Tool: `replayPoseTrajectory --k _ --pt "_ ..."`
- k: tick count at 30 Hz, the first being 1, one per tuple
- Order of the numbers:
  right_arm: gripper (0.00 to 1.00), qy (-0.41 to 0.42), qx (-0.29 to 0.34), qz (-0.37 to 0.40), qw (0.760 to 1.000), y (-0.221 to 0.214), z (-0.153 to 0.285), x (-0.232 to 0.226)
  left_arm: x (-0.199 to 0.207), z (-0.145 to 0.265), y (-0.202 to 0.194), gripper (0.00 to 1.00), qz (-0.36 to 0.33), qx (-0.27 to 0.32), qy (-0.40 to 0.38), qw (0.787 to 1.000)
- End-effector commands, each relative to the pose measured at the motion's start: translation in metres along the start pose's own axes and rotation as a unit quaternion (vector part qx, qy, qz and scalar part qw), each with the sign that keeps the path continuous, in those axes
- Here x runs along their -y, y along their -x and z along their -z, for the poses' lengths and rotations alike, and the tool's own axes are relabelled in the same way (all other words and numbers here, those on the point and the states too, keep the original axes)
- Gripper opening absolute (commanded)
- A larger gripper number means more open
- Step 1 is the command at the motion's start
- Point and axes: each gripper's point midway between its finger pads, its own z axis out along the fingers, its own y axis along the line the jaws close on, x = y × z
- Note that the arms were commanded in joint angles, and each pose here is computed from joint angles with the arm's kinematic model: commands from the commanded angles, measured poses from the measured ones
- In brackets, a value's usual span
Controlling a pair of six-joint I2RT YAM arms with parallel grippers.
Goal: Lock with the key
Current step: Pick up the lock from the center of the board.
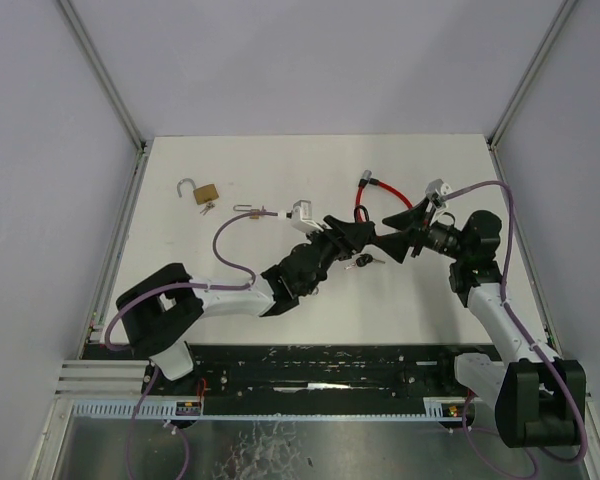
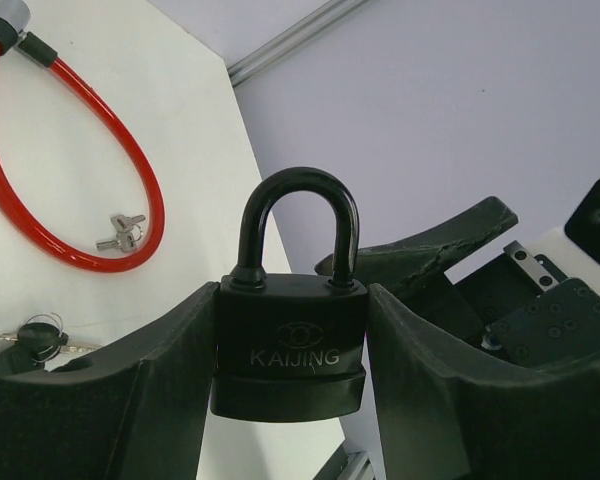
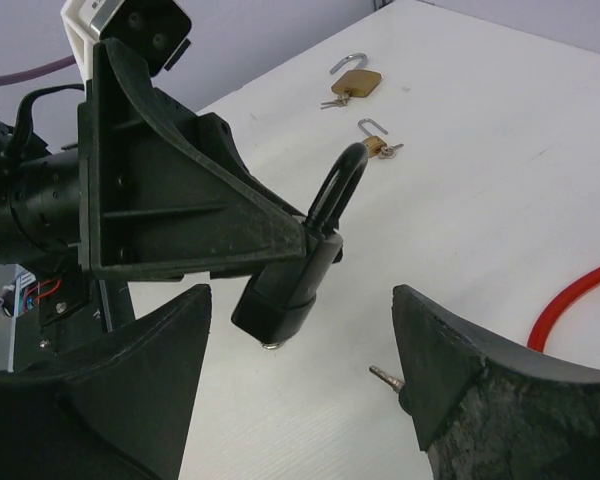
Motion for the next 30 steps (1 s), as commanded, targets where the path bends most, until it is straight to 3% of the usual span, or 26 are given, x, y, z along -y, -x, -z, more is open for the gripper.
replayPoseTrajectory --k 1,12,19,26,30 --pt "0.78 0.001 0.011 0.005 1.000 0.009 -0.005 0.000 0.061 -0.007 0.032 0.00 0.062 0.073 -0.072 0.993" --pt "0.71 -0.021 0.000 -0.021 1.000 0.003 -0.012 0.009 0.064 -0.010 0.022 0.00 0.089 0.075 -0.064 0.991" --pt "0.61 -0.013 0.011 -0.036 0.999 0.008 -0.013 0.004 0.072 -0.014 0.014 0.01 0.095 0.069 -0.070 0.991" --pt "0.44 -0.003 0.002 -0.050 0.999 0.006 -0.016 0.004 0.077 -0.015 0.008 0.10 0.081 0.057 -0.074 0.992" --pt "0.17 0.005 -0.005 -0.058 0.998 0.006 -0.016 0.004 0.077 -0.015 0.005 0.21 0.077 0.050 -0.078 0.993"
